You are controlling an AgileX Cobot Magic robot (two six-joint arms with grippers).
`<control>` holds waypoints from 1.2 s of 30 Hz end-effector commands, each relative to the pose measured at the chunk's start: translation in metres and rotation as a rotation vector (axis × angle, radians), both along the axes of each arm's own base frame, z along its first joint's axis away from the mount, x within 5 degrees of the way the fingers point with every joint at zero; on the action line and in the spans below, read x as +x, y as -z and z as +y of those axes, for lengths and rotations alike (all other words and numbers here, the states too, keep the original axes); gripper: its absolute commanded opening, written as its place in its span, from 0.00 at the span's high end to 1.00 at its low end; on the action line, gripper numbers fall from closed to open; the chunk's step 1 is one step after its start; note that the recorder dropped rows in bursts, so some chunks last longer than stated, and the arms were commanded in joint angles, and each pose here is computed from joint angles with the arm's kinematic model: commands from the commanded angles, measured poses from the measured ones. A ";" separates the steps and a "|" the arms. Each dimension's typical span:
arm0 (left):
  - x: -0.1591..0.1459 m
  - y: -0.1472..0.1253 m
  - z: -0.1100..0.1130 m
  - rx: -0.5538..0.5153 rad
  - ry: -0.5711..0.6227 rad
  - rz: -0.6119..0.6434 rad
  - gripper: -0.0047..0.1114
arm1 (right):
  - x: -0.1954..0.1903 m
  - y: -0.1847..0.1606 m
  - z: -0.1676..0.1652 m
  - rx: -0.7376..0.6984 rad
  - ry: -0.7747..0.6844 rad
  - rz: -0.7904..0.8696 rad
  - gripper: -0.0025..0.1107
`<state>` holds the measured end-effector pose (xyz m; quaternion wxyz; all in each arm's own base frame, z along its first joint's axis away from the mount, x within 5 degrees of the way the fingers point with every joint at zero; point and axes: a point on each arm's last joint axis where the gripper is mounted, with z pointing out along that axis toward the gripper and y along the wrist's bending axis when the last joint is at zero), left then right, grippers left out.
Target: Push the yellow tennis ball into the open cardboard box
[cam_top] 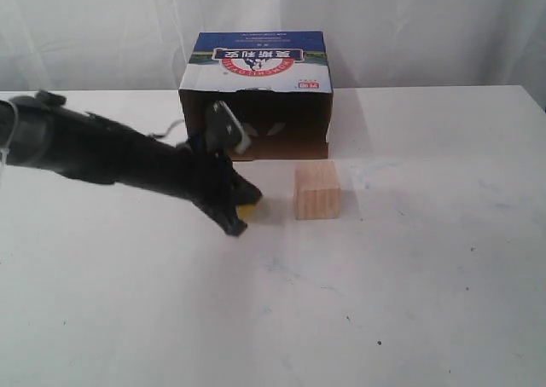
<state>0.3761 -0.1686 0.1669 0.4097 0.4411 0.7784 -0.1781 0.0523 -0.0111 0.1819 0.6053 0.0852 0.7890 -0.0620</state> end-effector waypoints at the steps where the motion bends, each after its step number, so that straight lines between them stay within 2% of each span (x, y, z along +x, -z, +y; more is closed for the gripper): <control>1: -0.008 -0.062 0.020 -0.037 -0.042 -0.127 0.96 | 0.000 0.000 0.000 0.006 0.006 -0.007 0.98; 4: -0.027 -0.083 0.033 0.036 -0.068 -0.210 0.96 | 0.000 0.000 0.000 0.006 0.006 -0.007 0.98; 7: -0.055 -0.095 0.040 -0.019 -0.066 -0.194 0.96 | 0.000 0.000 0.000 0.006 0.006 -0.007 0.98; 11: -0.096 -0.091 0.045 -0.069 -0.019 -0.121 0.96 | 0.000 0.000 0.000 0.006 0.006 -0.007 0.98; 13: -0.115 -0.085 0.050 -0.076 -0.032 -0.086 0.96 | 0.000 0.000 0.000 0.006 0.006 -0.007 0.98; 16: -0.138 -0.070 0.062 -0.056 -0.109 -0.046 0.96 | 0.000 0.000 0.000 0.006 0.006 -0.007 0.98; 21: -0.177 -0.047 0.090 0.011 -0.325 -0.033 0.96 | 0.000 0.000 0.000 0.006 0.006 -0.007 0.98; 24: -0.198 -0.058 0.104 -0.066 -0.470 -0.082 0.96 | 0.000 0.000 0.000 0.006 0.006 -0.007 0.98; 26: -0.211 -0.069 0.112 -0.091 -0.503 -0.160 0.96 | 0.000 0.000 0.000 0.006 0.006 -0.007 0.98; 28: -0.223 -0.084 0.122 -0.070 -0.536 -0.290 0.96 | 0.000 0.000 0.000 0.006 0.006 -0.007 0.98; 31: -0.242 -0.116 0.147 -0.017 -0.704 -0.524 0.96 | 0.000 0.000 0.000 0.006 0.006 -0.007 0.98; 33: -0.258 -0.140 0.163 -0.031 -0.825 -0.637 0.96 | 0.000 0.000 0.000 0.006 0.006 -0.007 0.98; 35: -0.273 -0.161 0.169 -0.067 -0.853 -0.718 0.96 | 0.000 0.000 0.000 0.006 0.006 -0.007 0.98; 36: -0.283 -0.174 0.170 -0.047 -0.820 -0.793 0.96 | 0.000 0.000 0.000 0.006 0.006 -0.007 0.98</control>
